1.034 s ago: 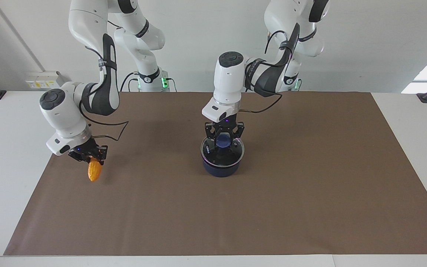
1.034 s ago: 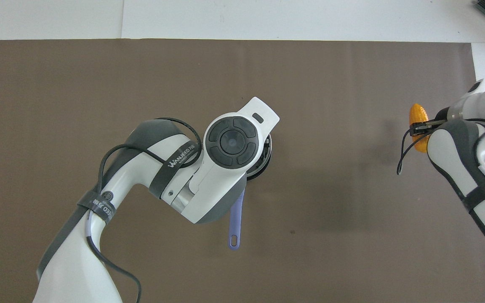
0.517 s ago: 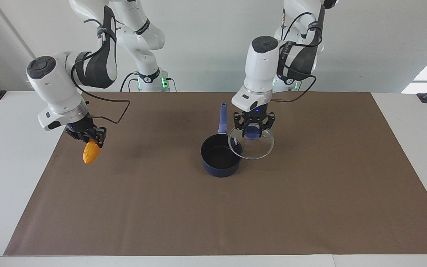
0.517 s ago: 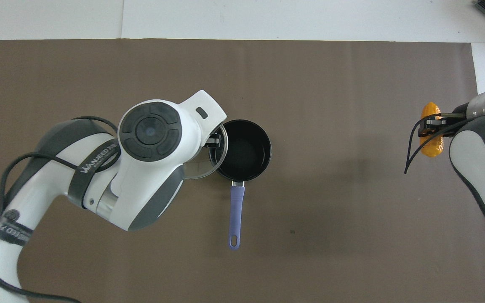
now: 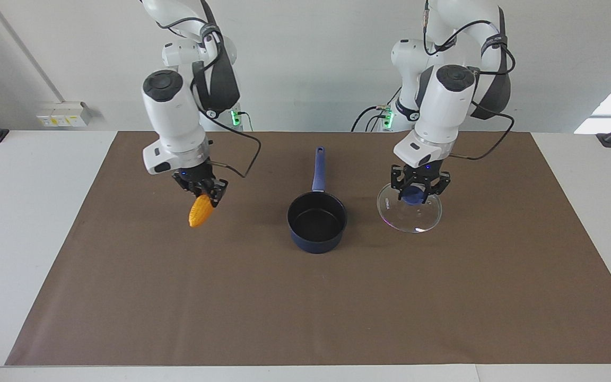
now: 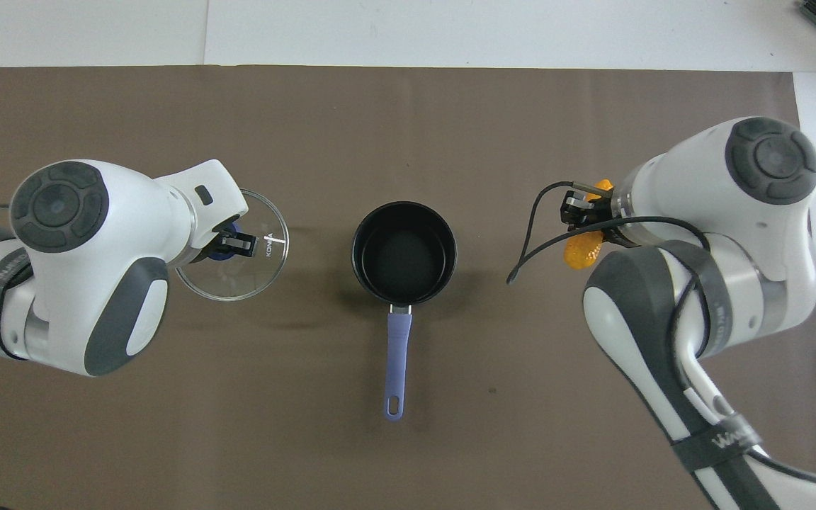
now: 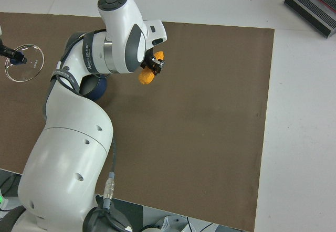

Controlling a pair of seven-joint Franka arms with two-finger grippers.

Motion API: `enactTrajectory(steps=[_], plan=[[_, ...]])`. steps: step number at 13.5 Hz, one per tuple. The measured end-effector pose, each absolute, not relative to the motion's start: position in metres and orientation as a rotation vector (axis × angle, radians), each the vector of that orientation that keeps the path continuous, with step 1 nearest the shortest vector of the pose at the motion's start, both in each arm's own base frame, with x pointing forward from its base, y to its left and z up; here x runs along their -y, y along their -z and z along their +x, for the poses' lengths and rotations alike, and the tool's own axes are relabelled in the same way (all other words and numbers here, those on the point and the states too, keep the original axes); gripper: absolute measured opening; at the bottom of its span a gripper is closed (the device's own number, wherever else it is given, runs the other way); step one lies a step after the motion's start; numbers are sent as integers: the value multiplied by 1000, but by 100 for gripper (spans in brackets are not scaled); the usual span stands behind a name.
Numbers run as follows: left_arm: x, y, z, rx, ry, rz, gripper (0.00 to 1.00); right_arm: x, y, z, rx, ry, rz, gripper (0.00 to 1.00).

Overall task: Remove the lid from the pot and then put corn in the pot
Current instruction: 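Lift the lid aside with the left gripper while the right gripper carries corn, then lower the lid with the left gripper while the right gripper holds corn over pot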

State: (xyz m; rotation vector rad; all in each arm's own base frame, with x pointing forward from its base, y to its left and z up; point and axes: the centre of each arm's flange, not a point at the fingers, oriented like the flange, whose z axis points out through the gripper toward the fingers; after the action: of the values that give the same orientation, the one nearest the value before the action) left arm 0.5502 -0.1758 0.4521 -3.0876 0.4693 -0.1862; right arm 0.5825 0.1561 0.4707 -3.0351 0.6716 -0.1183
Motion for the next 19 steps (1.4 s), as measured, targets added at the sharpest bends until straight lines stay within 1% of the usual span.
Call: enactTrajectory(steps=[3, 5, 8, 12, 16, 19], plan=[[115, -423, 557, -462, 183, -3080, 60, -202, -480, 577, -798, 216, -2939, 40], [78, -412, 560, -484, 176, -3073, 60, -218, -487, 576, -890, 232, -2889, 40], [39, -402, 563, -510, 166, -3103, 60, -261, -497, 575, -1024, 237, -2803, 40], [2, -385, 566, -543, 150, -3108, 60, -324, -467, 578, -1180, 188, -2737, 40], [-1, -347, 571, -533, 168, -3112, 60, -356, -430, 576, -1232, 159, -2726, 40], [-1, -341, 572, -532, 164, -3113, 60, -383, -404, 567, -1202, 149, -2743, 40]])
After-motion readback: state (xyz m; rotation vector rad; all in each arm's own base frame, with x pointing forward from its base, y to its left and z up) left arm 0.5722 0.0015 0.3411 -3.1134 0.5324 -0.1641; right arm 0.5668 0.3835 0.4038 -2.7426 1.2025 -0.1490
